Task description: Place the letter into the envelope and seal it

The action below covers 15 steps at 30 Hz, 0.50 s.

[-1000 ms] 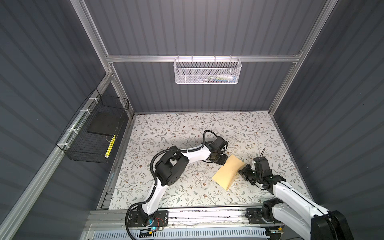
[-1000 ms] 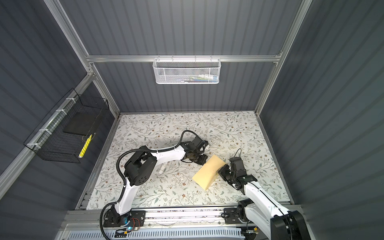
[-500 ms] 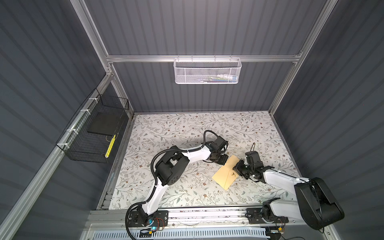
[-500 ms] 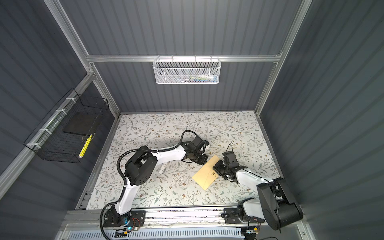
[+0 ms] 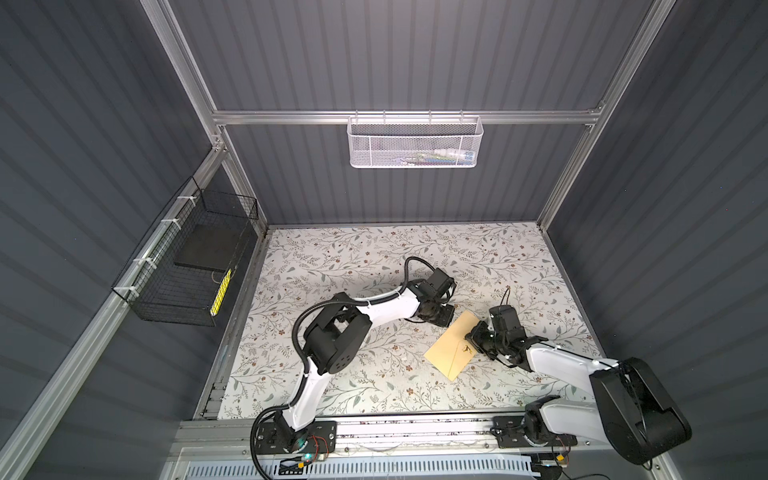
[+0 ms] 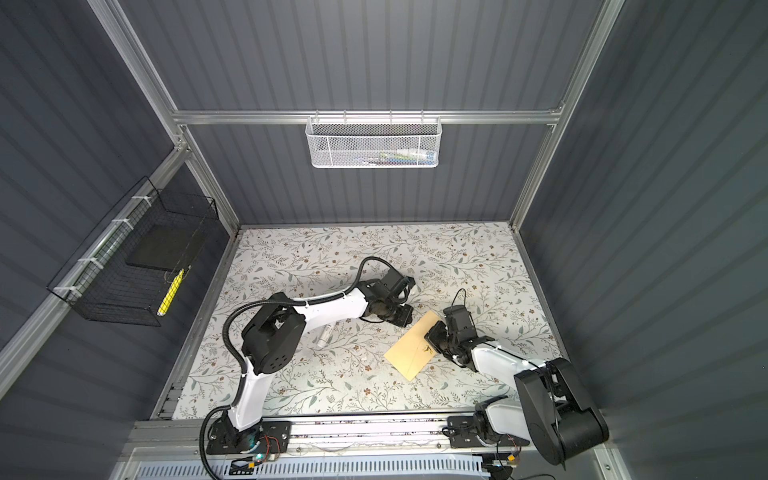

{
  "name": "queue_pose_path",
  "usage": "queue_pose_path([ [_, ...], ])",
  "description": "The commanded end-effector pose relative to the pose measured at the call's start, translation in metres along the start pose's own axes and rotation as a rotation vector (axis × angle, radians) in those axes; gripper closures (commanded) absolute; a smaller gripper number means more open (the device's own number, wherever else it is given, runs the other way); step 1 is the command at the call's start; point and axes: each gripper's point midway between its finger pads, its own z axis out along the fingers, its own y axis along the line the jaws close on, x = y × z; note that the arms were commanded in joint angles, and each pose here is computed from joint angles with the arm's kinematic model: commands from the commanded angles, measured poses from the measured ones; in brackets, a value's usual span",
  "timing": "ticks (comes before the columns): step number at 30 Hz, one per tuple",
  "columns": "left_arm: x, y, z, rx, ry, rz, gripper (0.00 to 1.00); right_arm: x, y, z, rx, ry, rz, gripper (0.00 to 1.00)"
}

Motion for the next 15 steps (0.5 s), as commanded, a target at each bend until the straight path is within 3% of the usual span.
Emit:
queue_pose_path([
  [1,-0.026,-0.034,-0.052,0.088,-0.096,-0.026,0.82,0.012,-0.031,0.002,0.111,0.019,0.022,1.00],
  [8,0.031,-0.044,-0.064,0.235,-0.042,-0.108,0.86,0.011,-0.028,0.008,0.095,0.021,0.024,1.00],
  [15,0.085,-0.065,-0.047,0.280,0.064,-0.064,0.88,0.012,-0.020,0.012,0.082,0.026,0.016,1.00],
])
